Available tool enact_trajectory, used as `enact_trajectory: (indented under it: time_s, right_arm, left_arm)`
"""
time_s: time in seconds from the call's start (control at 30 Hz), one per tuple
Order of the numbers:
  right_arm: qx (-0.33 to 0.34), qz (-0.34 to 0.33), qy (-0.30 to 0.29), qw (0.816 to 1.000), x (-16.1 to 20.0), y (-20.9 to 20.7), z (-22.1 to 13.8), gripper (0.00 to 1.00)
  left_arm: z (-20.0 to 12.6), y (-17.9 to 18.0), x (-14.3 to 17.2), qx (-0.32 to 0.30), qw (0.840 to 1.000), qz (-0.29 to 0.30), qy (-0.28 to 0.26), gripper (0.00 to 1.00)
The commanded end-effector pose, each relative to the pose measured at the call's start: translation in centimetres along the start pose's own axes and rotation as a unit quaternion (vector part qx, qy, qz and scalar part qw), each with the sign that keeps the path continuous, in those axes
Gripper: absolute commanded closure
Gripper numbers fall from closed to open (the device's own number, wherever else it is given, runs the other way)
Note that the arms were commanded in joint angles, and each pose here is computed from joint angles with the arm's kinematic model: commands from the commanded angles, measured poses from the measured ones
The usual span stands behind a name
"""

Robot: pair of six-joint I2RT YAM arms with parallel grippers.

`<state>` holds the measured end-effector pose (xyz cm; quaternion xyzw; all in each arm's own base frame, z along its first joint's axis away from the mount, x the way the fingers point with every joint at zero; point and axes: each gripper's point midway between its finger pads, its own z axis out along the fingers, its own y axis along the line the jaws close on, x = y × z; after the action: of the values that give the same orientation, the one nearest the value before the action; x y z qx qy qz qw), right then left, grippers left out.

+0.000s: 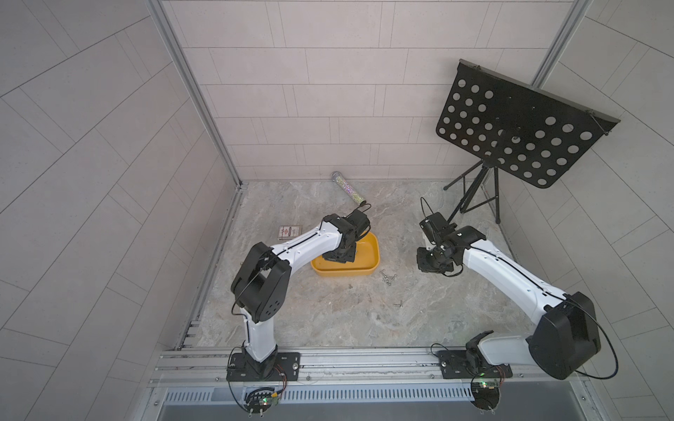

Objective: Put the screws on the desktop into the storage box
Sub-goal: Place the screw in the storage box.

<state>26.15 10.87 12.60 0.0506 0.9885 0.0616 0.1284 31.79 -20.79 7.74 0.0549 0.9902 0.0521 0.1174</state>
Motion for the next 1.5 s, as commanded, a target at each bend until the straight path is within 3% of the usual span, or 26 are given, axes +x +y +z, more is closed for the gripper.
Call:
enact_trajectory:
  time_s: [0.0, 0.13, 0.5, 0.77, 1.03, 1.47]
  right_arm:
    - [0.006, -0.007, 0.003, 1.0, -0.1, -0.2, 0.2, 0.73]
    - [0.004, -0.007, 0.007, 1.0, -0.1, -0.1, 0.5, 0.73]
    - [0.002, -0.01, 0.011, 1.0, -0.1, 0.1, 0.6, 0.73]
    - [0.002, -0.012, 0.013, 1.0, 0.3, 0.0, 0.2, 0.73]
    - [-0.008, -0.022, 0.033, 0.999, 1.8, 0.8, 0.7, 0.72]
    - [-0.009, -0.042, 0.072, 0.997, 5.7, 2.6, 2.7, 0.7]
  left_arm:
    - [0.1, 0.0, -1.2, 0.005, 1.0, 0.007, -0.002, 0.95]
    - [1.0, 0.3, -1.4, 0.001, 1.0, 0.009, 0.008, 0.92]
    - [0.8, 1.1, -1.6, -0.007, 1.0, 0.015, 0.007, 0.7]
    - [-2.7, 2.2, -1.8, -0.001, 1.0, 0.009, -0.025, 0.66]
    - [-7.1, 6.1, -0.2, -0.002, 0.998, -0.008, -0.055, 0.56]
    - [-6.6, 14.0, 4.5, -0.011, 0.995, -0.086, -0.044, 0.54]
